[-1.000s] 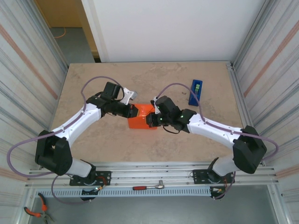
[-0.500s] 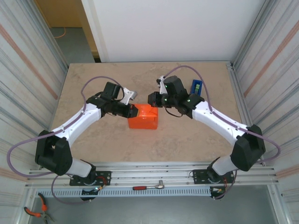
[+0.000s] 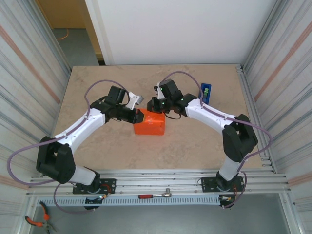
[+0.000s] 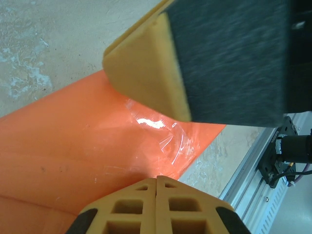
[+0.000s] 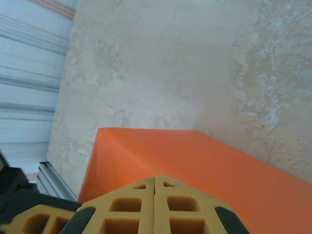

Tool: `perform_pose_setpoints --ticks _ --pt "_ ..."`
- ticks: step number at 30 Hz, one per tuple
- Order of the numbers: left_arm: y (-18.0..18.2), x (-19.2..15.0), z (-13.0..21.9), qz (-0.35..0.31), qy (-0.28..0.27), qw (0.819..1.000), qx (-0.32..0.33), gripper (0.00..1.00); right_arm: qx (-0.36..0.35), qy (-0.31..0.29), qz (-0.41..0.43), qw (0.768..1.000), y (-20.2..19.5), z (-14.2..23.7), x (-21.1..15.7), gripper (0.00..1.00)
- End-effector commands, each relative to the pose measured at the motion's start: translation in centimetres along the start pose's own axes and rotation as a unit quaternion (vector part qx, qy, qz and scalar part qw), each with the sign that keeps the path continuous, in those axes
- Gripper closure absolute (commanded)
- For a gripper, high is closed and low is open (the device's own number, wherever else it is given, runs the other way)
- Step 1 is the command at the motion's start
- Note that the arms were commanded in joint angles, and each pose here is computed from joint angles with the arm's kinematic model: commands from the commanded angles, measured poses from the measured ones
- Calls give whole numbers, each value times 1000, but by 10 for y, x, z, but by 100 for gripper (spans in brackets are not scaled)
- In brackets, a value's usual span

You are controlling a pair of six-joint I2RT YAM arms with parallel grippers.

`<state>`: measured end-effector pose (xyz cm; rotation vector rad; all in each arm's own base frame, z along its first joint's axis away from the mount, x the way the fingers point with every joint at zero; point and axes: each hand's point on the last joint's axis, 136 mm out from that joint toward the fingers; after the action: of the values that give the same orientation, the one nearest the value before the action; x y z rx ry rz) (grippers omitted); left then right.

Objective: Wrap the gift box in paper

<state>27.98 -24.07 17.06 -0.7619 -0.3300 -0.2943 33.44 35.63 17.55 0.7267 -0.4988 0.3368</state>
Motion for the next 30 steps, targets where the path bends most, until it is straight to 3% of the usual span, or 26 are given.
perform_pose_setpoints --ticks 1,14,21,30 --pt "14 -20 -5 16 29 999 22 100 6 20 6 1000 4 -5 -7 100" --pt "15 -20 -6 18 29 999 23 100 23 7 22 999 28 30 -12 100" --pt "15 -20 -6 18 30 999 23 100 8 34 21 999 20 25 -45 100" --pt "16 -20 -6 18 29 999 25 100 8 48 27 998 23 27 -53 100"
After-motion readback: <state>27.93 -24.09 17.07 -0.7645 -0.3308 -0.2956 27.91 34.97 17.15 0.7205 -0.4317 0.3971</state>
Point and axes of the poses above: each hand's point on the last joint's axis, 136 mm out from that joint toward the fingers, its own z axis back along the fingers, its own y axis along the line the jaws close on, x = y × z, and after that the axes turned 12 degrees about z, right-handed
